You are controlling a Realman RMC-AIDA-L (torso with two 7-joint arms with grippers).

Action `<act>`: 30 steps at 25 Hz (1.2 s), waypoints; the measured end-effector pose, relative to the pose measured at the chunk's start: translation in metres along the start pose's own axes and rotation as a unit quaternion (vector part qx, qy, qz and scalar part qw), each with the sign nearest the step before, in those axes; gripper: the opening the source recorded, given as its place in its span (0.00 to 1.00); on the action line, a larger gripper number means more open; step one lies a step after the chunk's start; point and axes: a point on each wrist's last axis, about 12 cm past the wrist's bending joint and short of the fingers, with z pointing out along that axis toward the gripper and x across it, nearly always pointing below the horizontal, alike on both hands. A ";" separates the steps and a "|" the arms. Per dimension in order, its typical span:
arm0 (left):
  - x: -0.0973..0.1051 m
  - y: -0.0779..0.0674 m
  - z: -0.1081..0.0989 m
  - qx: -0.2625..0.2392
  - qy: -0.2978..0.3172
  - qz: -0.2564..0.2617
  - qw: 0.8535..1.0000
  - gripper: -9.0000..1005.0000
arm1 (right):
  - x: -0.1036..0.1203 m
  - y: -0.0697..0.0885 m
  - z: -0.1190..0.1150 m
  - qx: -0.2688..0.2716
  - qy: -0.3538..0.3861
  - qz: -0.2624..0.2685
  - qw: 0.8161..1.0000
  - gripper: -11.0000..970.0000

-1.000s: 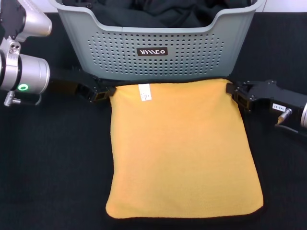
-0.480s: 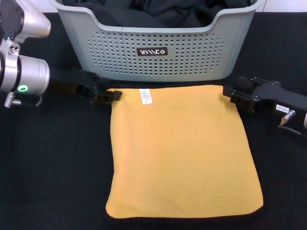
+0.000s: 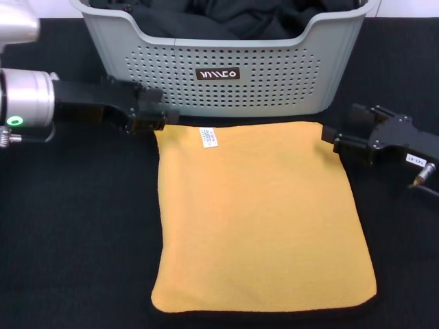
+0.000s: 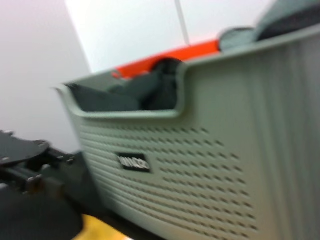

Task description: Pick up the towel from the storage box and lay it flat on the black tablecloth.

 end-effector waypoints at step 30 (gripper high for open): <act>0.020 -0.077 -0.038 0.188 -0.197 0.109 0.956 0.58 | -0.035 0.062 -0.028 -0.315 -0.070 -0.106 0.940 0.91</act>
